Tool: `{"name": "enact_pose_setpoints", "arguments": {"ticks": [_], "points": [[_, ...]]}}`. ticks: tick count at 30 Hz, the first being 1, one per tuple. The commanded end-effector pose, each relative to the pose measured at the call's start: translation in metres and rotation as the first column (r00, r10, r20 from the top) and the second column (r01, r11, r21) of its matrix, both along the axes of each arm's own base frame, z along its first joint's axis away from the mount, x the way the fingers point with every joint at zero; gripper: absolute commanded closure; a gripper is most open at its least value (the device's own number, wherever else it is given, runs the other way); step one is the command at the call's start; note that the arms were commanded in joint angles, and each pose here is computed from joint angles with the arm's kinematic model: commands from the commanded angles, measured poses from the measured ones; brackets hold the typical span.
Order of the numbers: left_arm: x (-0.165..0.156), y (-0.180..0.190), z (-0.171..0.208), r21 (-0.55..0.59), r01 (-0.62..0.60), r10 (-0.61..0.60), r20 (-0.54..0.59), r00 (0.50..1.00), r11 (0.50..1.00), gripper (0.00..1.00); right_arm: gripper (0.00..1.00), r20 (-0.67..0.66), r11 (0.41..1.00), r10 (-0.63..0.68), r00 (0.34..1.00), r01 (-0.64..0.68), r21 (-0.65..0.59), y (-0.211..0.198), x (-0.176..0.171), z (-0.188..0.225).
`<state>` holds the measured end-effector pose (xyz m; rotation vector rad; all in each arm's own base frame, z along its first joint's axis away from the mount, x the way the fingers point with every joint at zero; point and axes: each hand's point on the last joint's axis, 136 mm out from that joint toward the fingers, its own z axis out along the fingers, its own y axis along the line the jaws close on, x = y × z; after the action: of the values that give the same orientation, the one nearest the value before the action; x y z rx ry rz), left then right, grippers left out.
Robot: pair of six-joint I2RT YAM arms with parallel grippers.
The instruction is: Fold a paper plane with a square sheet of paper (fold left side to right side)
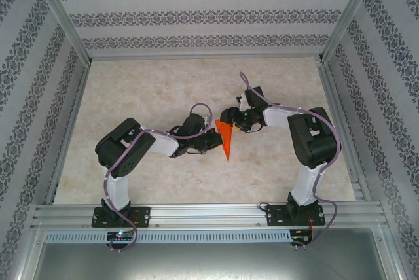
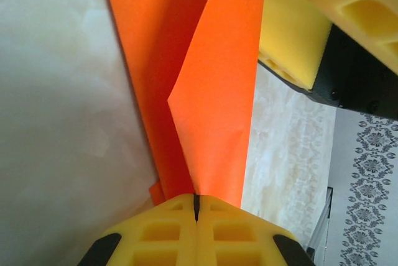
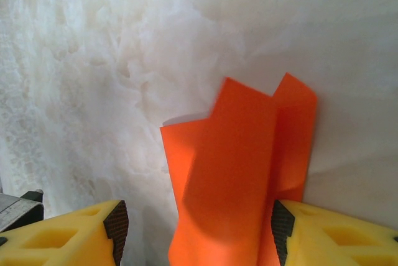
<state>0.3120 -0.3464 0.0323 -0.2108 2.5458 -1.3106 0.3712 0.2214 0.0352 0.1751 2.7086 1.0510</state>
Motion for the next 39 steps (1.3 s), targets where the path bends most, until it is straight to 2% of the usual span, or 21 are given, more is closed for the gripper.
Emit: {"name": "enact_pose_setpoints", "arguments": {"ticks": [1, 32, 39], "points": [[0.0, 0.007, 0.003, 0.034, 0.0, -0.001, 0.025, 1.0, 0.999, 1.0, 0.35, -0.065, 0.997, 0.035, 0.997, -0.039, -0.066, -0.001, -0.015, -0.022], [0.009, 0.004, -0.019, 0.055, 0.01, -0.009, -0.003, 1.0, 0.998, 1.0, 0.35, -0.069, 0.995, 0.054, 0.996, -0.06, -0.079, 0.002, -0.021, -0.024], [0.005, 0.01, -0.001, 0.055, 0.013, -0.015, 0.051, 0.999, 0.998, 1.0, 0.35, -0.073, 0.995, 0.055, 0.996, -0.061, -0.082, 0.002, -0.021, -0.026]]}}
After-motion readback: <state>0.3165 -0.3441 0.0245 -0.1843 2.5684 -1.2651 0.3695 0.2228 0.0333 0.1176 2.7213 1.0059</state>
